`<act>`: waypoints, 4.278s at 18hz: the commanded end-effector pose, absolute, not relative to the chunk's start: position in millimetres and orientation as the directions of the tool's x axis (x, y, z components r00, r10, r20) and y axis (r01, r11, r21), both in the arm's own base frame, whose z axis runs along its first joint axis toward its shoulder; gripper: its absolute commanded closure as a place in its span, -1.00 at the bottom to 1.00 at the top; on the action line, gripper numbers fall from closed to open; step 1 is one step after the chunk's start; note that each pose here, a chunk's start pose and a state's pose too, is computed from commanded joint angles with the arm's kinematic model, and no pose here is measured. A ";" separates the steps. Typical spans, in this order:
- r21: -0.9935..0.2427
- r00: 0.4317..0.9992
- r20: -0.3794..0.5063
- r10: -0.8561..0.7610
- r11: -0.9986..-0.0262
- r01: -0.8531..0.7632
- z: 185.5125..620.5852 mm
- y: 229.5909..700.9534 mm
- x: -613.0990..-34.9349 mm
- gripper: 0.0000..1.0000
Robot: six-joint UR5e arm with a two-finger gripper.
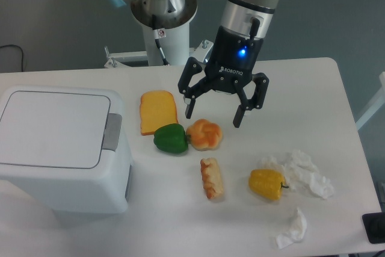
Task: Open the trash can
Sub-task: 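Move the open gripper toward the grey button on the trash can, then lower the gripper beside the trash can's grey side button, then press the grey button with the gripper finger to pop the lid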
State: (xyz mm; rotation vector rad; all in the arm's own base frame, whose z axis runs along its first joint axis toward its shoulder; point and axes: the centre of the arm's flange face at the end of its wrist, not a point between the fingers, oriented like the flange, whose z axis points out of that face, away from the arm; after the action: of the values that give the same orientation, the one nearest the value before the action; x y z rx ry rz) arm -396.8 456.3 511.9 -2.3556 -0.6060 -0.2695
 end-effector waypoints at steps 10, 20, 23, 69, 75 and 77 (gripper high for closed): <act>-0.532 0.837 0.418 0.354 -0.651 0.541 497.2 483.0 -382.3 -1.00; -0.485 0.821 0.465 0.330 -0.681 0.548 482.6 512.4 -345.1 -1.00; -0.472 0.808 0.477 0.347 -0.674 0.568 483.2 512.5 -344.0 -1.00; -0.428 0.803 0.501 0.323 -0.714 0.554 452.2 520.3 -319.9 -1.00; -0.425 0.802 0.502 0.324 -0.715 0.555 450.5 520.4 -320.0 -1.00; -0.425 0.802 0.502 0.323 -0.716 0.555 449.2 520.2 -319.8 -1.00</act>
State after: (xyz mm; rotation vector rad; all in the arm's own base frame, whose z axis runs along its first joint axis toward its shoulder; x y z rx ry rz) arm -319.8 520.2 449.2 -2.4141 -0.6480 -0.5344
